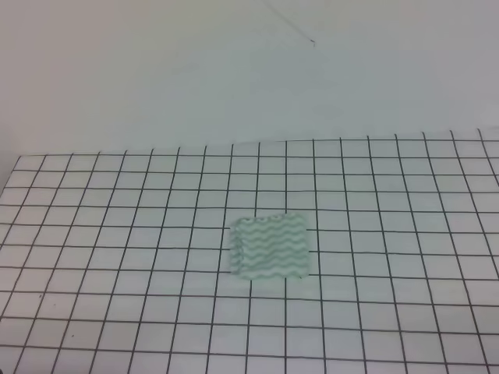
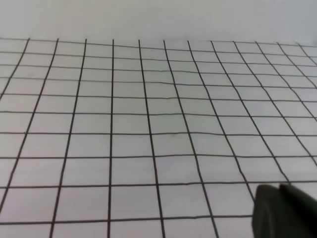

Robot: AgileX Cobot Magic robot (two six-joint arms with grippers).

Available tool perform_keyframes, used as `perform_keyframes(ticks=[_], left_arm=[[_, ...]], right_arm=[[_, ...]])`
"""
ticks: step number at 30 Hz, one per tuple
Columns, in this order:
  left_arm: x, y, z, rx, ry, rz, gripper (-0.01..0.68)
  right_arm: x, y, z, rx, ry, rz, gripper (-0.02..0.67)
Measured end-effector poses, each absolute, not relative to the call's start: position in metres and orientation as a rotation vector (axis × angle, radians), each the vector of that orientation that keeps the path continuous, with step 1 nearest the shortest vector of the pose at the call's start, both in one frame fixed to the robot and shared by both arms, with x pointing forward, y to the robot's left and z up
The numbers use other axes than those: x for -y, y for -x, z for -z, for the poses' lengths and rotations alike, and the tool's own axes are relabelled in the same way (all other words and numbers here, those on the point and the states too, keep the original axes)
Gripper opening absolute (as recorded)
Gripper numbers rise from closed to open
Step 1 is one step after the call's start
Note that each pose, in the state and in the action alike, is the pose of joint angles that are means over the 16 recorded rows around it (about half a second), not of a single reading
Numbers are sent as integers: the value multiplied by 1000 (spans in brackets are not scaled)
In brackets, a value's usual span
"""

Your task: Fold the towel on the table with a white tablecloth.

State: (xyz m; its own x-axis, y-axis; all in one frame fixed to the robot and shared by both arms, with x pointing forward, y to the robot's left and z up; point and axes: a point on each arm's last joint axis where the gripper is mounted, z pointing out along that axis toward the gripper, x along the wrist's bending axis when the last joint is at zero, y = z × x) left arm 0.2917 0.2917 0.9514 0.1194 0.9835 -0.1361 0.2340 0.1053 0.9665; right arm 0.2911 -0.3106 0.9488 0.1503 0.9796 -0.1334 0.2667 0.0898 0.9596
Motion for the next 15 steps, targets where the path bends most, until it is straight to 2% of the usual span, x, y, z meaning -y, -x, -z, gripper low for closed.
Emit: perform_keyframes(ticks=[15], left_arm=[[-292,-292,-951,-1326,-1341,-902,0]], right_arm=[[308,-291,-949,-1344,-1368,-882,-3]])
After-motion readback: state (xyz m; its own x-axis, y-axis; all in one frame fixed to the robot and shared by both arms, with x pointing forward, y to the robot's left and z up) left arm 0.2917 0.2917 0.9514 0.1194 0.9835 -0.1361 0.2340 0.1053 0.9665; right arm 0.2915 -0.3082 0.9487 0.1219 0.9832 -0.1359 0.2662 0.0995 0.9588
